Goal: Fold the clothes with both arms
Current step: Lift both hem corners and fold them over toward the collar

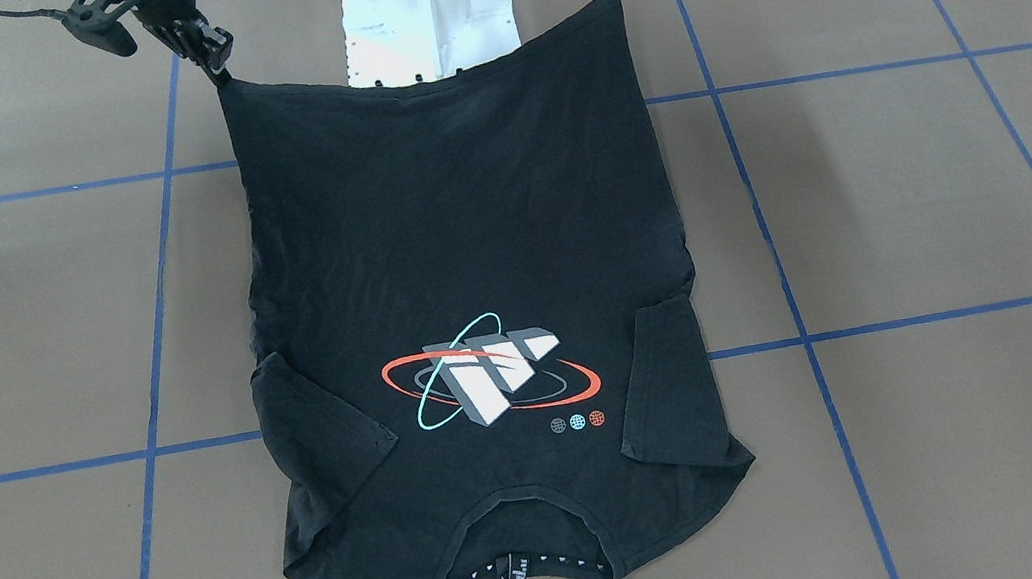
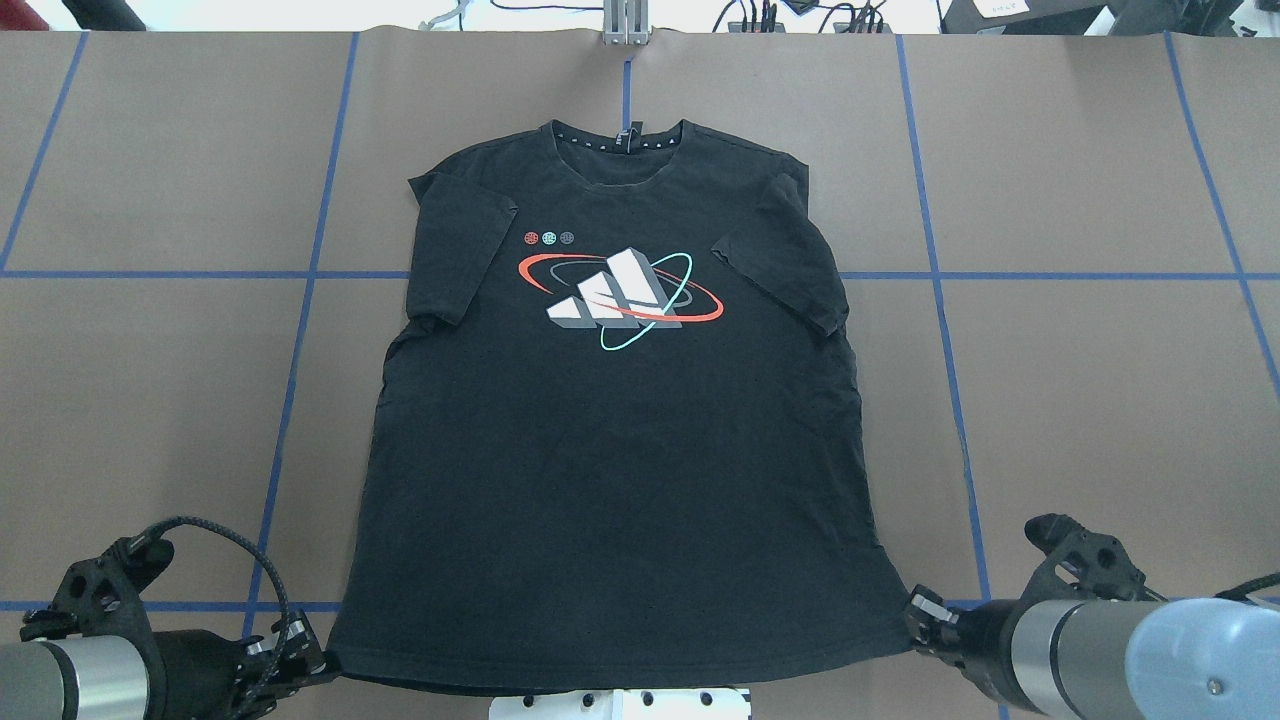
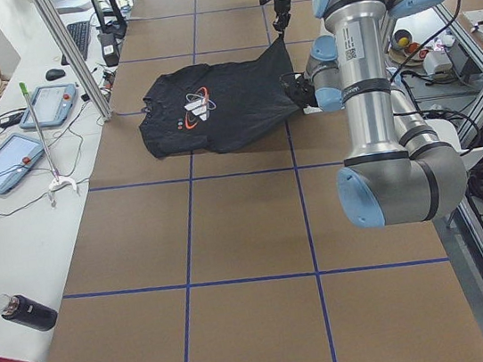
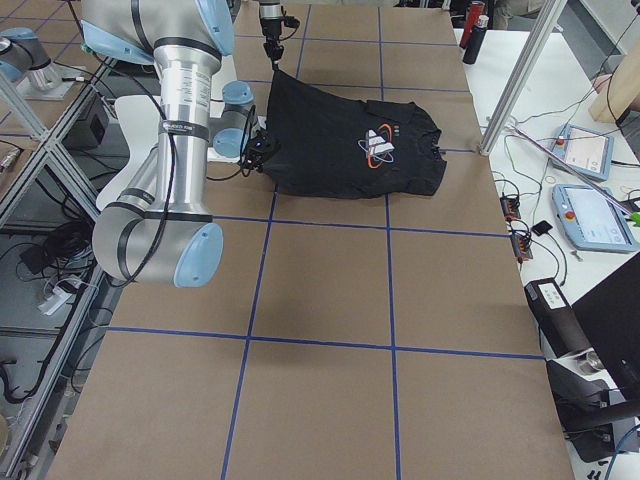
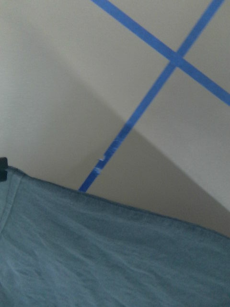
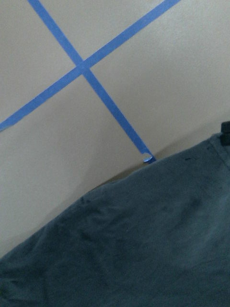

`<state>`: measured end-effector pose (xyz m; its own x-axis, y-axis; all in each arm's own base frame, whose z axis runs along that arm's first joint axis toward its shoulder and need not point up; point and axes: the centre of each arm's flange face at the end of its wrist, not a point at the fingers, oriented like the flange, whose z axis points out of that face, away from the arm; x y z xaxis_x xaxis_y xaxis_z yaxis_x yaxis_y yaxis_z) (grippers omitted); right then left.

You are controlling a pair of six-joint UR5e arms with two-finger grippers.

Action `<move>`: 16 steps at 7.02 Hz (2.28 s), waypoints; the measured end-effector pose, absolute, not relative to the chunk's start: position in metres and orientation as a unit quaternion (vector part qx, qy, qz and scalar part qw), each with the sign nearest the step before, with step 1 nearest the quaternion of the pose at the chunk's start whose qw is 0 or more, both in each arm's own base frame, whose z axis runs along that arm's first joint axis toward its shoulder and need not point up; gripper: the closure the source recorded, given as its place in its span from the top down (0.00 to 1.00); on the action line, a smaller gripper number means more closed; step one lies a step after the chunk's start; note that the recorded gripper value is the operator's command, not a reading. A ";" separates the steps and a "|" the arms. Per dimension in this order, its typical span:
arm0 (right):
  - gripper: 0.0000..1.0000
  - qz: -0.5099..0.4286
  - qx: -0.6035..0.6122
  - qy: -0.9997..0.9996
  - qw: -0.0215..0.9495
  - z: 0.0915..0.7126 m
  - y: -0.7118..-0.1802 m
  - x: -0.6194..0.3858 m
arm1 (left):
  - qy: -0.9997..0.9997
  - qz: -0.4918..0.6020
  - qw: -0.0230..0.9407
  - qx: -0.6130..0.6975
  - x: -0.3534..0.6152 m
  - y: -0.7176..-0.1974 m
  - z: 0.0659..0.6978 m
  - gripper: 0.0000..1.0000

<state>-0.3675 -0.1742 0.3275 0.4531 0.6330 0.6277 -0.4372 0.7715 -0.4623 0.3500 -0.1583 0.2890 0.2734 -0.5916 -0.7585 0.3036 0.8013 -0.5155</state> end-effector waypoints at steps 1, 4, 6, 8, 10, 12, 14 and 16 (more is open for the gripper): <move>0.00 0.341 -0.123 -0.420 0.832 0.322 -0.202 -0.364 | 0.546 -0.279 0.782 -0.109 0.348 -0.177 0.282 0.00; 0.00 0.370 -0.092 -0.402 0.833 0.265 -0.317 -0.365 | 0.558 -0.261 0.788 0.003 0.344 -0.282 0.285 0.00; 0.00 0.381 -0.047 -0.375 0.844 0.245 -0.394 -0.360 | 0.541 -0.256 0.798 0.071 0.330 -0.366 0.299 0.00; 0.00 0.395 -0.015 -0.349 0.849 0.251 -0.464 -0.349 | 0.527 -0.265 0.800 0.109 0.316 -0.427 0.303 0.00; 0.00 0.391 0.010 -0.326 0.860 0.258 -0.534 -0.347 | 0.513 -0.283 0.800 0.128 0.326 -0.484 0.306 0.00; 0.00 0.389 0.024 -0.328 0.860 0.262 -0.604 -0.378 | 0.492 -0.294 0.807 0.141 0.340 -0.537 0.315 0.00; 0.00 0.387 0.035 -0.331 0.860 0.291 -0.649 -0.411 | 0.490 -0.298 0.806 0.150 0.375 -0.586 0.340 0.00; 0.00 0.382 0.051 -0.329 0.862 0.321 -0.674 -0.431 | 0.491 -0.310 0.795 0.176 0.397 -0.623 0.373 0.00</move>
